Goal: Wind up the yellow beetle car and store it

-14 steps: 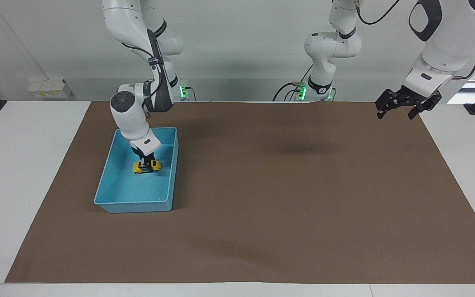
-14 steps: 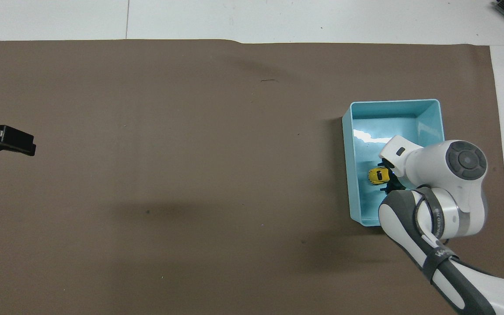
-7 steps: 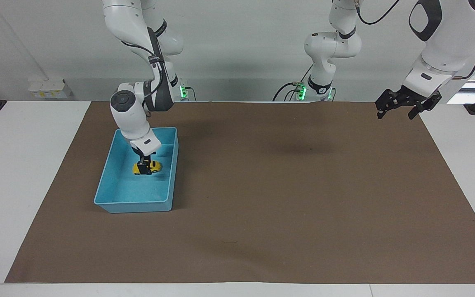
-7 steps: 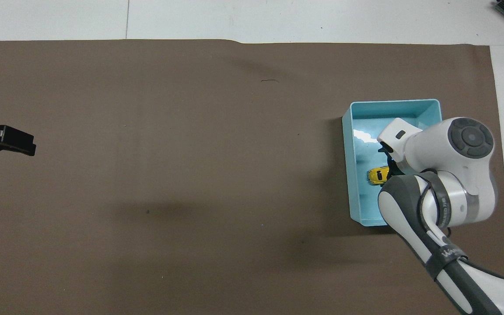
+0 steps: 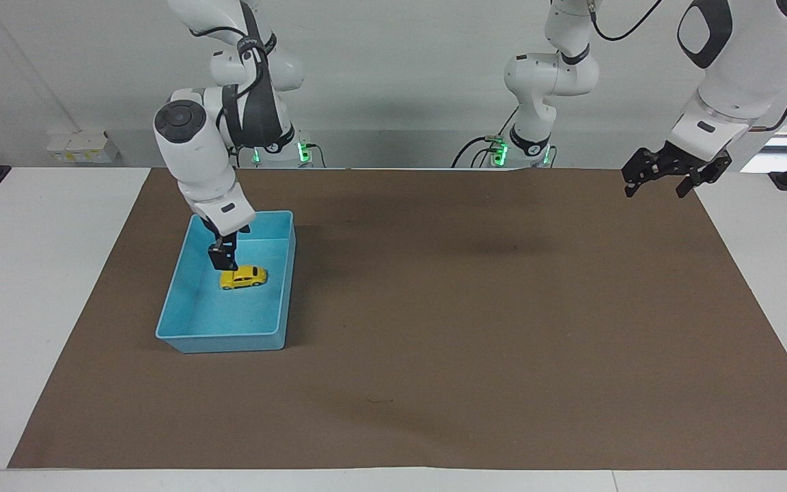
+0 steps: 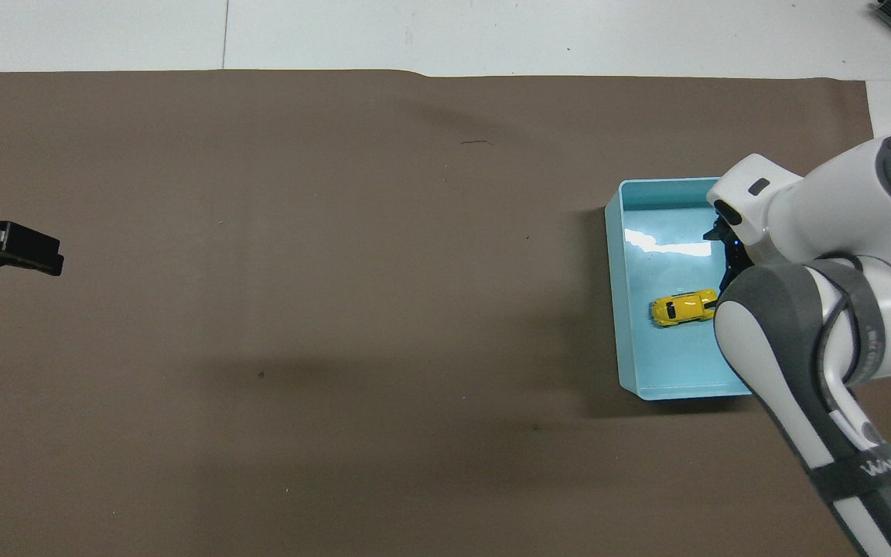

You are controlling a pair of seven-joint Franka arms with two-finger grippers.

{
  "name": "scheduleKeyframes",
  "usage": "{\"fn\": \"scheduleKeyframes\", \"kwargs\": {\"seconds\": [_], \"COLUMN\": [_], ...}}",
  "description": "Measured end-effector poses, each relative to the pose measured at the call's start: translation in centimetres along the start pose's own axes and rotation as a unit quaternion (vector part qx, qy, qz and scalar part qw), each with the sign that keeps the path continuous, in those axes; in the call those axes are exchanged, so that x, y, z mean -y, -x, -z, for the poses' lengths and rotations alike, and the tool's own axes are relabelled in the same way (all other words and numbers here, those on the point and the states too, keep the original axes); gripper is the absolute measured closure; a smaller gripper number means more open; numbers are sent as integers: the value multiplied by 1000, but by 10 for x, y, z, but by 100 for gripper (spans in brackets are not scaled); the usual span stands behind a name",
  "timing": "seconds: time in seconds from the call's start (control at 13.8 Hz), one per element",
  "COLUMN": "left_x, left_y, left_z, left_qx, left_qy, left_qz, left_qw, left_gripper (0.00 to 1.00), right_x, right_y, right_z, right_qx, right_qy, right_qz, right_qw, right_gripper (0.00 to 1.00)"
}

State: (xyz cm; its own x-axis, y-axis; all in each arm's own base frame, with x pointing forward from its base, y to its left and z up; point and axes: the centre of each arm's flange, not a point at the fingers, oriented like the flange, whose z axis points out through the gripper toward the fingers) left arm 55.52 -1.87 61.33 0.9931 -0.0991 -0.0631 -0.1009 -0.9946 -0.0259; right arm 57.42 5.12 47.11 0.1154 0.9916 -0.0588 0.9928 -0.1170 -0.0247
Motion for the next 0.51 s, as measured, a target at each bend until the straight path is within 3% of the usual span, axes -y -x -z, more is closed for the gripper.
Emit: {"fn": "scheduleKeyframes", "kwargs": {"seconds": [0.51], "left_x": [0], "left_y": [0], "left_z": [0], "left_qx": [0], "left_qy": [0], "left_qz": [0], "left_qw": [1000], "left_gripper": [0], "right_x": [6], "right_y": [3], "right_z": [66], "right_qx": [-3], "right_qy": [18], "right_qz": [-120], "right_qw": [993], "right_gripper": [0]}}
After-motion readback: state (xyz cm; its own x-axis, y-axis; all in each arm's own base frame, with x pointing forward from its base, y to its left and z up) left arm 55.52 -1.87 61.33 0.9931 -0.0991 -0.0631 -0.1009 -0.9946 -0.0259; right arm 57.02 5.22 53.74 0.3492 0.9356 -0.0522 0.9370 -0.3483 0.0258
